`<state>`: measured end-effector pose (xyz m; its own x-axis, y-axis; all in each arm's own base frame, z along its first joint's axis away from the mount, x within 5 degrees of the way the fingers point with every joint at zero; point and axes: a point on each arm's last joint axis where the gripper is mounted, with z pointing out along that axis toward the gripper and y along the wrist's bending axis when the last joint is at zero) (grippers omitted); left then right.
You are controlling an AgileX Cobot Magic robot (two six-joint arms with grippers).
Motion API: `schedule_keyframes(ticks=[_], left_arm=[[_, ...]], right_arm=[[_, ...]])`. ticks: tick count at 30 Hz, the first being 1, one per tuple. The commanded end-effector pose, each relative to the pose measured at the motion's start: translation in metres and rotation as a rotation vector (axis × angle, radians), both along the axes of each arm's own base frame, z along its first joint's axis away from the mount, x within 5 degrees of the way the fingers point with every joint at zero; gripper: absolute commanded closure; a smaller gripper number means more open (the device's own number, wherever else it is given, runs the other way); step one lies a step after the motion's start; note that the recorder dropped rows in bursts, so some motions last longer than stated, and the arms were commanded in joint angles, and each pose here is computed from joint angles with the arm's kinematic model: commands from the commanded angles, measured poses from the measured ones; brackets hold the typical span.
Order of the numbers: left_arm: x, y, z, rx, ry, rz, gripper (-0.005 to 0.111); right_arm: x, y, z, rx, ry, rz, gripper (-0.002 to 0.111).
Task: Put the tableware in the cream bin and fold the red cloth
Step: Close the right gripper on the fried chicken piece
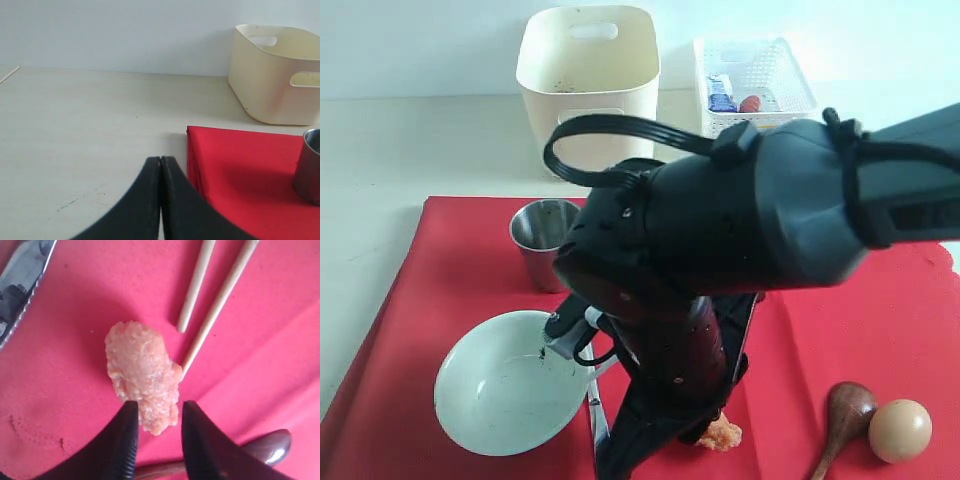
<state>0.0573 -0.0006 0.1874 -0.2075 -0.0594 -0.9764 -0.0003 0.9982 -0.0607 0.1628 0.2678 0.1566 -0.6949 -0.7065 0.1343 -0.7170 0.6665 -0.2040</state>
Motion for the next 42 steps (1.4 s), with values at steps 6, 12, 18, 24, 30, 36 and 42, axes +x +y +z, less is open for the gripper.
schedule_keyframes(ticks=[6,12,18,24,30,36,42], left_arm=[[0.0,0.0,0.0,-0.001,0.0,-0.007,0.106],[0.0,0.0,0.0,-0.001,0.0,-0.007,0.106],[0.0,0.0,0.0,-0.001,0.0,-0.007,0.106],[0.0,0.0,0.0,-0.001,0.0,-0.007,0.106],[0.0,0.0,0.0,-0.001,0.0,-0.007,0.106],[0.0,0.0,0.0,-0.001,0.0,-0.007,0.106],[0.0,0.0,0.0,-0.001,0.0,-0.007,0.106]], right_arm=[[0.005,0.005,-0.031,-0.047,-0.006,0.038,0.065],[0.006,0.005,-0.034,-0.058,-0.007,0.044,0.081],[0.005,0.004,-0.034,-0.062,-0.002,0.04,0.105],[0.004,0.005,-0.034,-0.054,0.009,0.037,0.108],[0.003,0.002,-0.034,-0.082,0.013,0.002,0.107],[0.003,0.002,-0.033,-0.089,0.011,-0.001,0.082],[0.002,0.001,-0.033,-0.094,0.023,0.001,0.066]])
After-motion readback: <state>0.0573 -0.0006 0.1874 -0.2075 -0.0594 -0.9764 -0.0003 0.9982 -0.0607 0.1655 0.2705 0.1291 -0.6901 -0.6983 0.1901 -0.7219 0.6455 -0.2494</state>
